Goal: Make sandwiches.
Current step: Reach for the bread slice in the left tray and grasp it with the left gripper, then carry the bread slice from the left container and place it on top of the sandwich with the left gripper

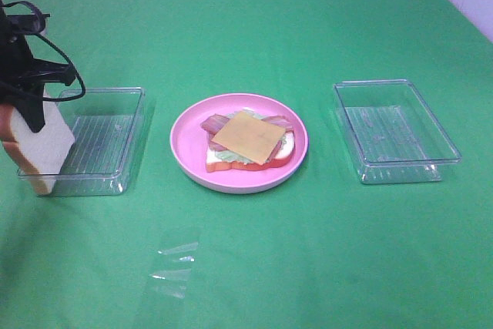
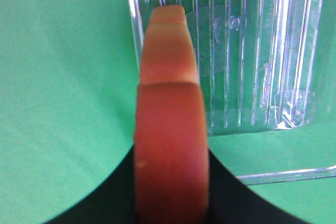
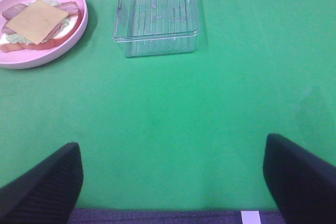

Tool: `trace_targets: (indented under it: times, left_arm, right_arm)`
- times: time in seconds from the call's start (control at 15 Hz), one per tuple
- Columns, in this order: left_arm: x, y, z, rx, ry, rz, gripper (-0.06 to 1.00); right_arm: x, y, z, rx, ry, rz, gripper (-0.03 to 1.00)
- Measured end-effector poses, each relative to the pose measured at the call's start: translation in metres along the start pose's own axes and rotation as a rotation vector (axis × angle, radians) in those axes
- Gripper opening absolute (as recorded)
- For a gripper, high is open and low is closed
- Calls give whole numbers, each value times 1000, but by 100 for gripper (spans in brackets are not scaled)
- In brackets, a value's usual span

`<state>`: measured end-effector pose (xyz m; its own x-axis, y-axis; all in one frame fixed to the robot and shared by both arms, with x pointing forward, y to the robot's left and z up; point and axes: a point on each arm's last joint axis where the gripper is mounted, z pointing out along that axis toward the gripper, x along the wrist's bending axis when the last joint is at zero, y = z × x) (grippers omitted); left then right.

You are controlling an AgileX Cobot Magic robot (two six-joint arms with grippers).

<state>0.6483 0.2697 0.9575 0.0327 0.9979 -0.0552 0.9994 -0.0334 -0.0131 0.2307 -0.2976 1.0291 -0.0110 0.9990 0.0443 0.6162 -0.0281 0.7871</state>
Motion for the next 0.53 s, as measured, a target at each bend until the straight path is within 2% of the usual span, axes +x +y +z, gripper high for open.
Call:
trace_targets:
  times: [0.33, 0.53]
  left_arm:
    - [-2, 5, -11, -22, -9, 0, 18]
    - [-13, 8, -25, -67, -54, 44, 18]
  right_arm:
    - [0, 0, 0, 0, 0, 0, 89]
    - [0, 0, 0, 0, 0, 0, 89]
